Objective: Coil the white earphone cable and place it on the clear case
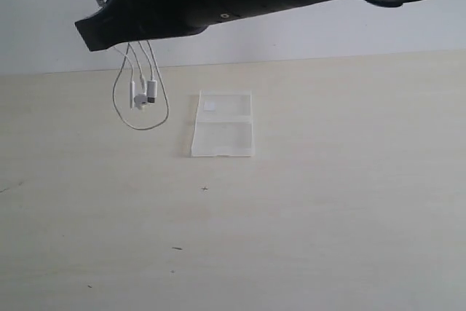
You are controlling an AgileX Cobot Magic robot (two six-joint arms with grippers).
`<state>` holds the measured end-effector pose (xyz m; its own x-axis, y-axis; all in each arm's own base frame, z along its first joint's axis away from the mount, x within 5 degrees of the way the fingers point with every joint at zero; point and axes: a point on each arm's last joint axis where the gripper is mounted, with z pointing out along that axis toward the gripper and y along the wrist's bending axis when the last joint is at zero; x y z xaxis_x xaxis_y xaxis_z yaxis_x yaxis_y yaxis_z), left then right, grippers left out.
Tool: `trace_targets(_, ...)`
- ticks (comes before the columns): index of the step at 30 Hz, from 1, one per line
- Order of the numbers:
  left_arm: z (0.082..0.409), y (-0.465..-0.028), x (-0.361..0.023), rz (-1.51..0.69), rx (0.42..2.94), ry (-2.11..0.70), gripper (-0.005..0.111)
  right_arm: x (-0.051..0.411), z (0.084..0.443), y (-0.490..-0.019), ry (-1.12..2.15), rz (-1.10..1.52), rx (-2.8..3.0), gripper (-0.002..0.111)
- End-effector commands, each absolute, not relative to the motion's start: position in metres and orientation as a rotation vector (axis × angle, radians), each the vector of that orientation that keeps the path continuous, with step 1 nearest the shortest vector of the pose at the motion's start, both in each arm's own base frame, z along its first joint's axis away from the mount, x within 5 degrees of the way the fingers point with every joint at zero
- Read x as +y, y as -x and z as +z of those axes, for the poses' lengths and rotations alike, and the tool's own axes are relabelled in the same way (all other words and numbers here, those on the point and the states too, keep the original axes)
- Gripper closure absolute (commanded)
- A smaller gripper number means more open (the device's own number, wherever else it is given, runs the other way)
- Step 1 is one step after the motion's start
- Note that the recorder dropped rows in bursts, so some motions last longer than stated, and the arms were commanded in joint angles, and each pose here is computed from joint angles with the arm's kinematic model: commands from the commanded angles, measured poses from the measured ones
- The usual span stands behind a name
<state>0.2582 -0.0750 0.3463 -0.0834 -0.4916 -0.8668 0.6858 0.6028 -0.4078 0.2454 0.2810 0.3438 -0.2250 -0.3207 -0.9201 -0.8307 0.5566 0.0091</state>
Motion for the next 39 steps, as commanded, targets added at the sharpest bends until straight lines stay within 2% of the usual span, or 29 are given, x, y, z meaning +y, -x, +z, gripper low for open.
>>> trace_targets(1,0.345,-0.26,-0.074,-0.961,1.363,-0.188,0.107,0.282,0.345,-0.246,0.951,0.646,1.76,0.108)
trace_targets(5,0.345,-0.26,-0.074,-0.961,1.362,-0.183,0.107,0.282,0.345,-0.245,0.962,0.652,1.762,0.105)
trace_targets(14,0.352,-0.261,-0.074,-0.969,1.342,-0.187,0.107,0.288,0.333,-0.246,0.982,0.692,1.808,0.068)
trace_targets(23,0.353,-0.261,-0.074,-0.972,1.339,-0.18,0.107,0.288,0.334,-0.246,0.984,0.698,1.805,0.049)
trace_targets(26,0.355,-0.261,-0.074,-0.997,1.323,-0.164,0.107,0.289,0.332,-0.247,0.969,0.712,1.812,0.046)
trace_targets(39,0.358,-0.258,-0.075,-1.049,1.283,-0.17,0.107,0.296,0.318,-0.256,0.932,0.7,1.838,0.046)
